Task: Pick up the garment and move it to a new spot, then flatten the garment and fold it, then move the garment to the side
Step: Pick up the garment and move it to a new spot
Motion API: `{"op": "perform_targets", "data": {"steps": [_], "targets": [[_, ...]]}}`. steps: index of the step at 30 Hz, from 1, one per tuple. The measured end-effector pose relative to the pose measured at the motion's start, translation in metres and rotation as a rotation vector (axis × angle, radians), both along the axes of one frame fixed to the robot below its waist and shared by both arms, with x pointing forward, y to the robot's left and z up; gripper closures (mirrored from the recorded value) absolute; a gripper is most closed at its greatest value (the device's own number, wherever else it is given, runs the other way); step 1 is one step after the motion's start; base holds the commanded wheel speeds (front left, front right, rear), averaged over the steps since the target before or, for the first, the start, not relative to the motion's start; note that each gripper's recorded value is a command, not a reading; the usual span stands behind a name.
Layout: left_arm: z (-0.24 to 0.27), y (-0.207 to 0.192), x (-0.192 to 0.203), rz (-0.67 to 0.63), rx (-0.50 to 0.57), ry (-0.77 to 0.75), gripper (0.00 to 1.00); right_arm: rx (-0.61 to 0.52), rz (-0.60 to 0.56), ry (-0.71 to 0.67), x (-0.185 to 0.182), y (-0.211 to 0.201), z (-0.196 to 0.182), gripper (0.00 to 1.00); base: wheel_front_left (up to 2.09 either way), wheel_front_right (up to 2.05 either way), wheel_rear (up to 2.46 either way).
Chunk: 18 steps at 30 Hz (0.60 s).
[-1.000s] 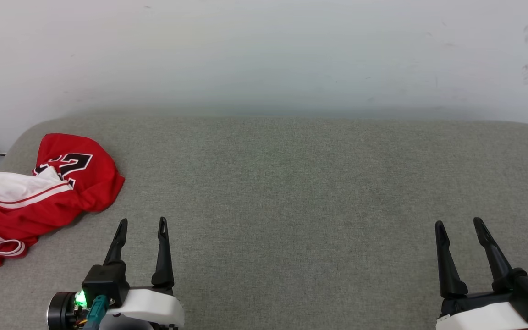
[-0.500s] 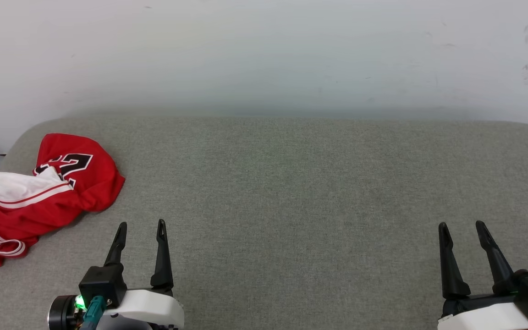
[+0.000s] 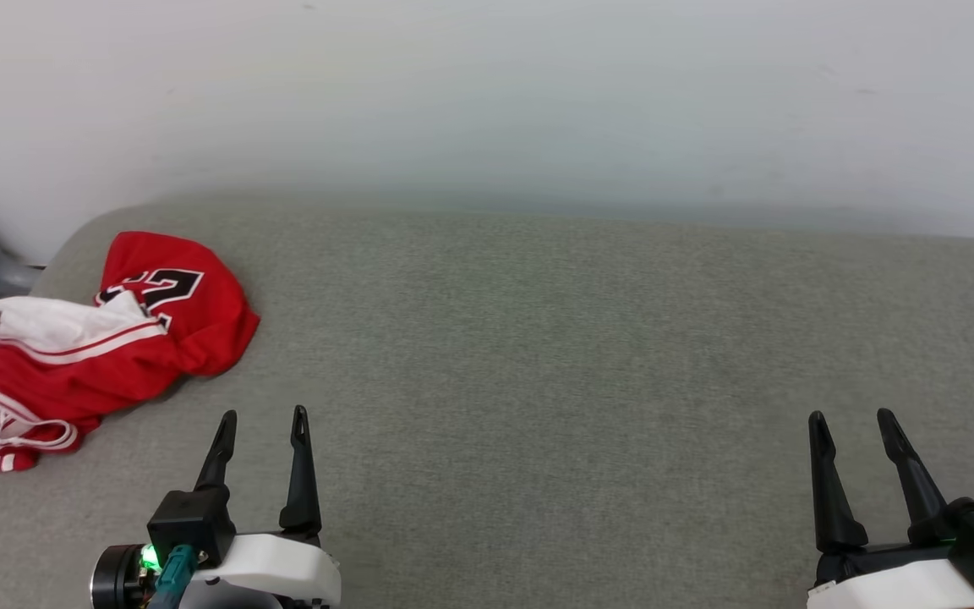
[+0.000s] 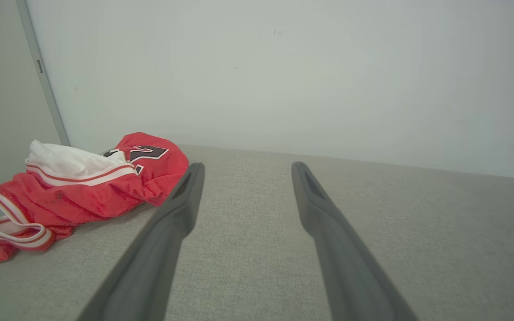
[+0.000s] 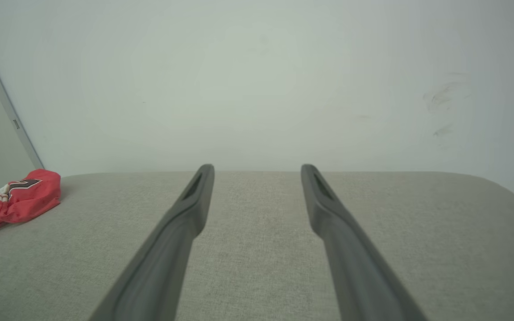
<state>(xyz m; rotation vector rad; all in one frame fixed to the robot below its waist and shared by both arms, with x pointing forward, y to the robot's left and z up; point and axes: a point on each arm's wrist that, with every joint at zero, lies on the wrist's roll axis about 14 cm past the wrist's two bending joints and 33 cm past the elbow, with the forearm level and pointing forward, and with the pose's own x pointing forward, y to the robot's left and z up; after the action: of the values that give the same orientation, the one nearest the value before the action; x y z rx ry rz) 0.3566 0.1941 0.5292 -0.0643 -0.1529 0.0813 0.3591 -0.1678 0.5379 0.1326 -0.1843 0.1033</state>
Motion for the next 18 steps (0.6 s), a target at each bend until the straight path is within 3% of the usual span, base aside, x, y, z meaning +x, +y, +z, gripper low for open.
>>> {"op": "perform_targets", "data": {"steps": [18], "targets": [[0.001, 0.08, -0.051, 0.259, 0.005, -0.001, 0.0, -0.002, 0.23, 0.005, 0.028, 0.078, -0.001, 0.0, 0.0, 0.0, 0.0]]}}
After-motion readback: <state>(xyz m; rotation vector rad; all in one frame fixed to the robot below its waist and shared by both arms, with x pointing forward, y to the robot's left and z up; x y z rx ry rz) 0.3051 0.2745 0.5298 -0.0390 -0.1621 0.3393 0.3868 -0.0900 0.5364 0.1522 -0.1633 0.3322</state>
